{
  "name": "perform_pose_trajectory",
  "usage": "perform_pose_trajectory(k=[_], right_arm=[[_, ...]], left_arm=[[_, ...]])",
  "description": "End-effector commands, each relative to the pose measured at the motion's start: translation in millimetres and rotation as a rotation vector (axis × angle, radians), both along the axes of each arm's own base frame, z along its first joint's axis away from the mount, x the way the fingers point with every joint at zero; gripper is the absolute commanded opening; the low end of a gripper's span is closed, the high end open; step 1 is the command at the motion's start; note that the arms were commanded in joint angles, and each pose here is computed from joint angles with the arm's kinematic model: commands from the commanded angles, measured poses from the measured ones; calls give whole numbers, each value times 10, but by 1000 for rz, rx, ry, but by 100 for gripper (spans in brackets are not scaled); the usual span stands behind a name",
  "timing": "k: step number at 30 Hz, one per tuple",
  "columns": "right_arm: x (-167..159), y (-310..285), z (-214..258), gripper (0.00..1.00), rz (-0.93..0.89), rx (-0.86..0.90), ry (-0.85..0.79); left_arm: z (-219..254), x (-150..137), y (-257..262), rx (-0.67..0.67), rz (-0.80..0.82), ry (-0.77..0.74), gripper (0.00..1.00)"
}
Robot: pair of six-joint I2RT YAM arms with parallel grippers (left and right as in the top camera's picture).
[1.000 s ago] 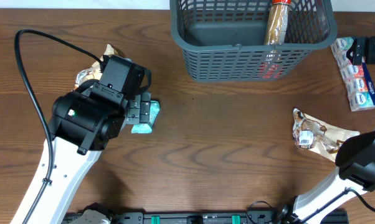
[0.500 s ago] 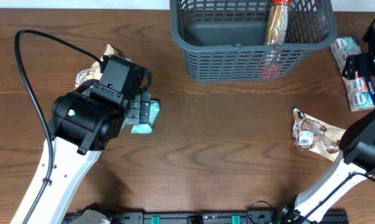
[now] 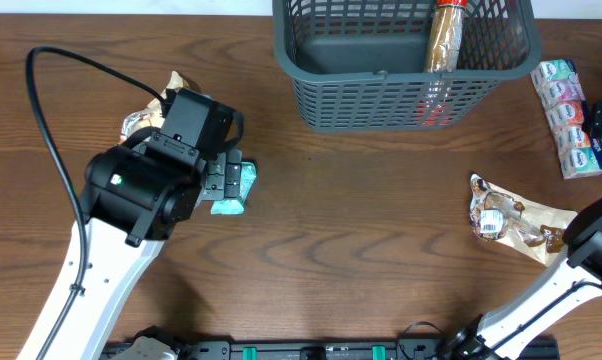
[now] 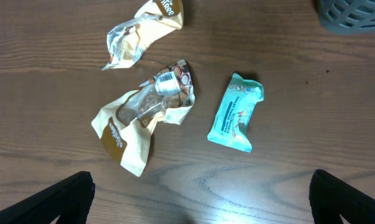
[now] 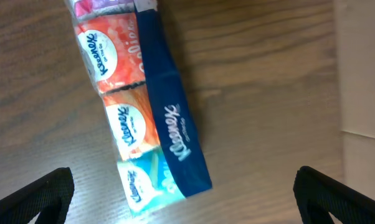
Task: Pack container
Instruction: 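Move the right gripper to the Kleenex tissue strip and grasp it, then lift the Kleenex strip with the right gripper and carry it to the basket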
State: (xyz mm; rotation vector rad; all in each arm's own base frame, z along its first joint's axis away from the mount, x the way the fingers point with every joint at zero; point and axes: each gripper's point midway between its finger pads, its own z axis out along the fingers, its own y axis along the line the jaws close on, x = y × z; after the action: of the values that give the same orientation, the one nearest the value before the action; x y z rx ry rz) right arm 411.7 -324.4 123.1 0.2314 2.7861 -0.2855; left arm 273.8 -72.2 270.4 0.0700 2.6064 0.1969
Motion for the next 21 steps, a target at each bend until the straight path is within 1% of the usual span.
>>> perform_pose_trajectory(k=[1,9,17,21], right_arm=[[116,111,-327,99,40,64,21],[244,129,-575,99,58,77,21],[242,152,-685,99,60,100,32],[206,173,-830,99,56,124,61]], left_arm=[[-14,40,5,12,6,11,99],[-84,77,-13,25,5,35,99],[-193,128,-39,42,5,71,99],[-232,146,-48,49,5,84,99]])
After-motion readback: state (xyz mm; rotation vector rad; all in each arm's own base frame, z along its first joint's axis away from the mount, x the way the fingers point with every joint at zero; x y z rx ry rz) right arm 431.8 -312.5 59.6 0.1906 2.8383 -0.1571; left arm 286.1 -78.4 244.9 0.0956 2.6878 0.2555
